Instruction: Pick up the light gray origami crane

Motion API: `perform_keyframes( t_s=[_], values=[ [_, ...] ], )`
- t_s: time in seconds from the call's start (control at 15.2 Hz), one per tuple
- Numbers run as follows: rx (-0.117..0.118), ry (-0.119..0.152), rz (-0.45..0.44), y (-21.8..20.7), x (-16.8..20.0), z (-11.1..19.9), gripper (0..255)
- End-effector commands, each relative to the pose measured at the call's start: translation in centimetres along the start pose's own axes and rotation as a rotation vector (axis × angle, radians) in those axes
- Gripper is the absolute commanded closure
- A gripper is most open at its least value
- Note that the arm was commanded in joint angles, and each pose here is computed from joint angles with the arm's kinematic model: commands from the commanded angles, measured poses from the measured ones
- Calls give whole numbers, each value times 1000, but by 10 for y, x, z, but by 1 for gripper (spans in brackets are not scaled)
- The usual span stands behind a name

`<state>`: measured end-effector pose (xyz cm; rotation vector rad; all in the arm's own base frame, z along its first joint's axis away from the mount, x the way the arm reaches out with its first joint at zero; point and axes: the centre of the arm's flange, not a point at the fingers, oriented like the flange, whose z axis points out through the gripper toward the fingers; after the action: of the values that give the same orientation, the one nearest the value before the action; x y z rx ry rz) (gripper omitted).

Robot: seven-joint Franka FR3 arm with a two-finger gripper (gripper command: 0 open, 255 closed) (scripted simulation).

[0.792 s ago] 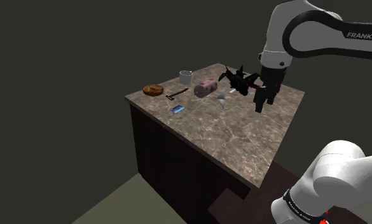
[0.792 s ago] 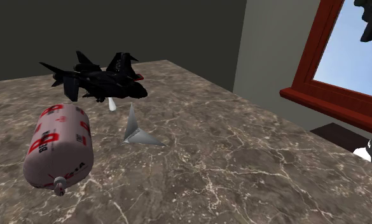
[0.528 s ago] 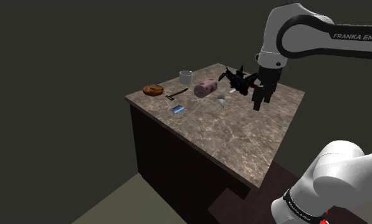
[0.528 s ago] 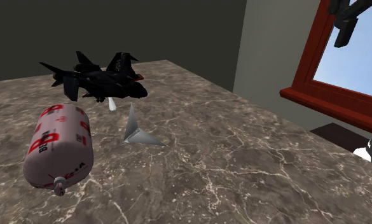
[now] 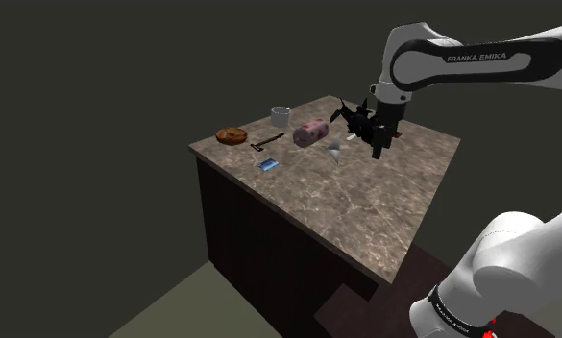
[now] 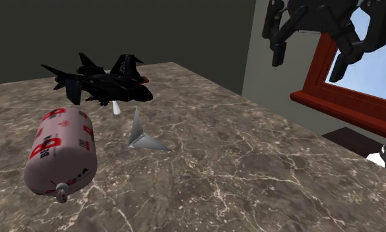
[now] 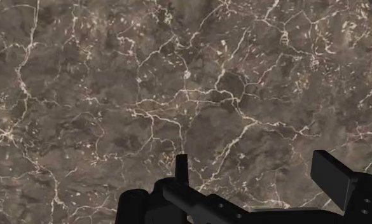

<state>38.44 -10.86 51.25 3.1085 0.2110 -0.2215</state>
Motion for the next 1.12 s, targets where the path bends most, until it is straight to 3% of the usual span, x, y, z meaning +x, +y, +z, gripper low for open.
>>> perform_keyframes(
  t_s=[0.0,1.06],
  values=[
    [0,3,-39,21,17,6,0],
    [12,24,-330,150,174,59,0]
  ],
)
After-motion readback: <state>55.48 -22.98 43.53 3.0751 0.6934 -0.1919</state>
